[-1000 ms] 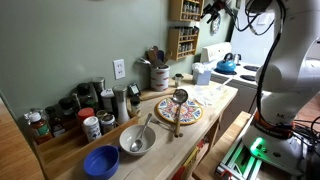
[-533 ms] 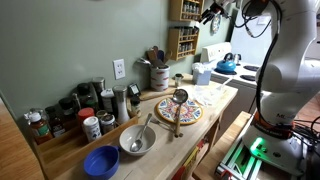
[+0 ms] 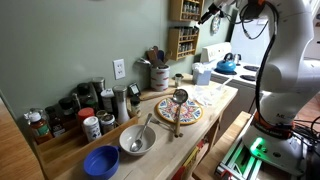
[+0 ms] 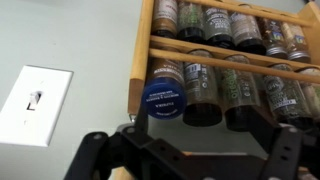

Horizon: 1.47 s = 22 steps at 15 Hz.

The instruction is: Move a bottle from the bottom rack to the counter

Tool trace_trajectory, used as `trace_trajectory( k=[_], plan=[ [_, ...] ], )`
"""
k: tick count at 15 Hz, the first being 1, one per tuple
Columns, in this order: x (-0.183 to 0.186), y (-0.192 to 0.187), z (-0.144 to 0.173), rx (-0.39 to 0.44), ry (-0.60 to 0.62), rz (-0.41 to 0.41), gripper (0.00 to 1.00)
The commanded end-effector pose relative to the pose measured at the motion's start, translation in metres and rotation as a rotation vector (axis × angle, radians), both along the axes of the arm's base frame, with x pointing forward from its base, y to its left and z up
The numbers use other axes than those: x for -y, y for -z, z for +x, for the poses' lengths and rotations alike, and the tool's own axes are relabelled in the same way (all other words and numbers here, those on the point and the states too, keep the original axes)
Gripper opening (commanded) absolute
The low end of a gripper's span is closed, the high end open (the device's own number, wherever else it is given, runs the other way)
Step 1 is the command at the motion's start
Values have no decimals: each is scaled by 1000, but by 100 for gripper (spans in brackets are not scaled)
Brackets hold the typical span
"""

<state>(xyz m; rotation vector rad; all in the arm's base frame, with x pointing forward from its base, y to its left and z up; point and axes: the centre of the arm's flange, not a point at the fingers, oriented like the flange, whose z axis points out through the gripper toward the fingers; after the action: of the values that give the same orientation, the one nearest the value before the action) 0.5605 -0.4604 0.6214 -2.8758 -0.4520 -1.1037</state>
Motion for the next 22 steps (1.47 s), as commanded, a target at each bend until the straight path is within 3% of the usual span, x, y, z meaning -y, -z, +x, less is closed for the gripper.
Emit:
trace_trajectory(
  k=[1,22],
  plan=[
    [8,3,16,32,-45,-45,100],
    [19,30,41,21,-106,-90,100]
  ],
)
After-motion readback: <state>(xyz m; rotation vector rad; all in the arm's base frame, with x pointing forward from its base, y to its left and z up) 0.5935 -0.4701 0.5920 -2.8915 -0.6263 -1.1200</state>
